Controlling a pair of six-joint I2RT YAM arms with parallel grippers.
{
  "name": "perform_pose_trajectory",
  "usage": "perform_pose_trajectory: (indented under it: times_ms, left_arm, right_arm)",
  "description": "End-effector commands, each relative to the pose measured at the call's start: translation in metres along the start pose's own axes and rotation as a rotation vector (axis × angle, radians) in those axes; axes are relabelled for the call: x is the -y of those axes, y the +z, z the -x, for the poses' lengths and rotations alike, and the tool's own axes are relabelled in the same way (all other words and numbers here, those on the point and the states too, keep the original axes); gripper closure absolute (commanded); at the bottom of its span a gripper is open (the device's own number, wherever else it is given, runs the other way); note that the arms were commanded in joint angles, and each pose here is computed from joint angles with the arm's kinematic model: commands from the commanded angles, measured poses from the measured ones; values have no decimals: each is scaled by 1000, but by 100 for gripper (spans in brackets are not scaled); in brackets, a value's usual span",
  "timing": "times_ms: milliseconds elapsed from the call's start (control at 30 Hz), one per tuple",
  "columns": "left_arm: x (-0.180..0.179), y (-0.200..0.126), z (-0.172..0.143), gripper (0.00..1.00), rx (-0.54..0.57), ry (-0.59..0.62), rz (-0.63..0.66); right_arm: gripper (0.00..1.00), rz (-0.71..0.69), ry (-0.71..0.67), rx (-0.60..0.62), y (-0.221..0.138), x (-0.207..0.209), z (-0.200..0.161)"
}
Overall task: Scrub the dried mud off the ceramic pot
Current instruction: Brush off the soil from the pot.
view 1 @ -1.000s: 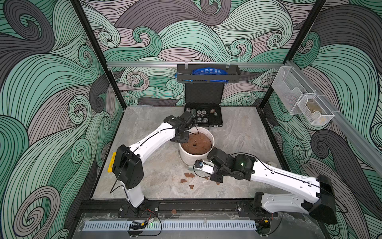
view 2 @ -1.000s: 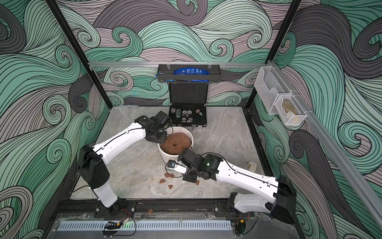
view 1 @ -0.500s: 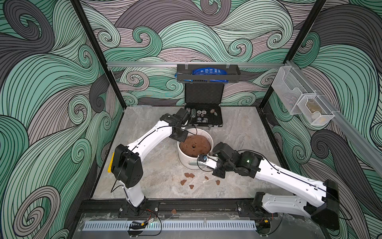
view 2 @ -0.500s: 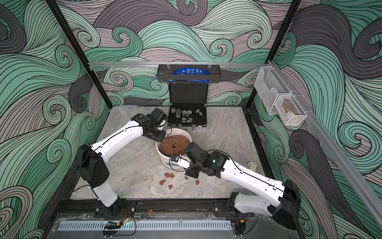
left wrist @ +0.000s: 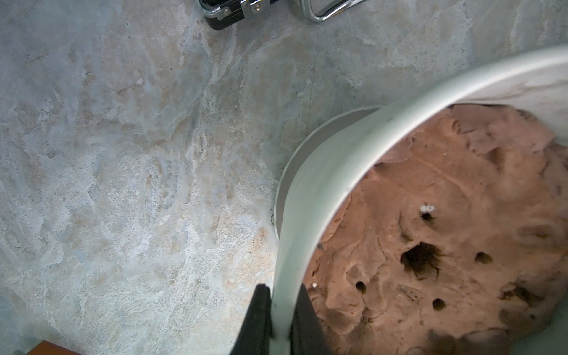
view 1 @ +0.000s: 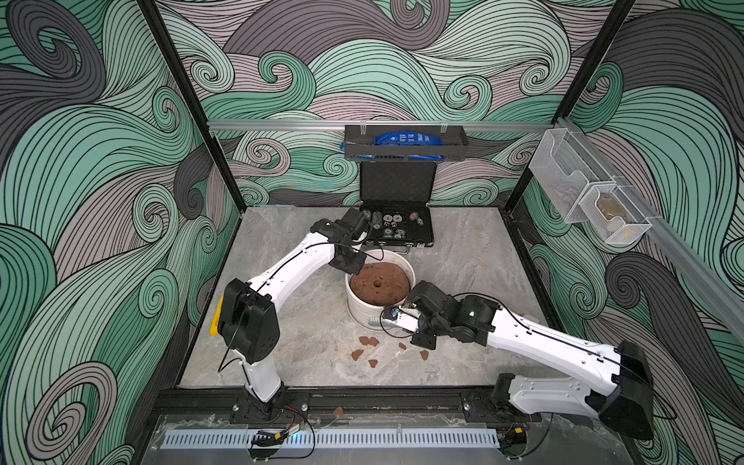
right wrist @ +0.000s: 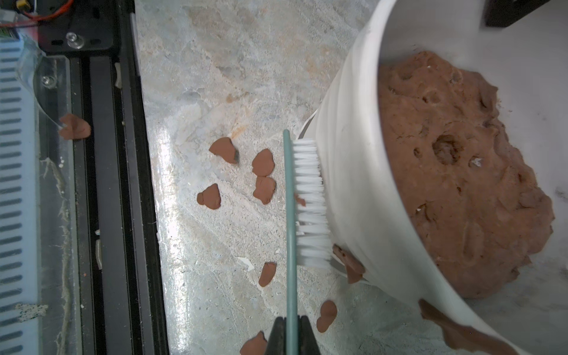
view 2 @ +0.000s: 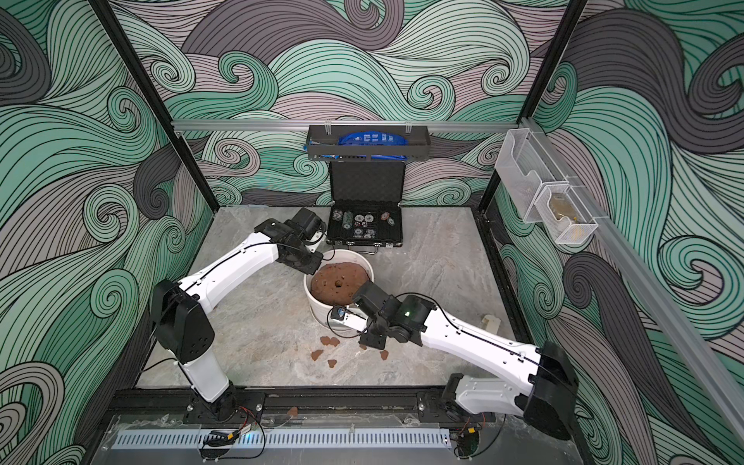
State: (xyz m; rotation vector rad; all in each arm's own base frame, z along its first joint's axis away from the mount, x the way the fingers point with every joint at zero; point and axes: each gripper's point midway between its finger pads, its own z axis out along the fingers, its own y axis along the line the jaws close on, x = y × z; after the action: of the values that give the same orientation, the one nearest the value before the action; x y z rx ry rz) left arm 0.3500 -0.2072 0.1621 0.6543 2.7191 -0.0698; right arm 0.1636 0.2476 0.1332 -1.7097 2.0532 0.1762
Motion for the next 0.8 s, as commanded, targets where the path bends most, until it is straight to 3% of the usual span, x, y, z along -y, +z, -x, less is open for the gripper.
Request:
perform_pose_trajectory:
  times_ms: [0,300,500,767]
  left_arm:
    - [9,12,-8,100,-69,83,-59]
    - [4,14,-5,100,-60,163,-65]
    - [-9,16,0,100,-43,286,-33]
    - [-4,10,6,98,-9,372,-106]
  right_arm:
    - [100,7,-23,-81,9,-6,-18]
    - [100,74,-33,126,-25,-17,16]
    - [100,88,-30,153,-36,-18,20]
    - [100,78,-15,163,-42,-14,19]
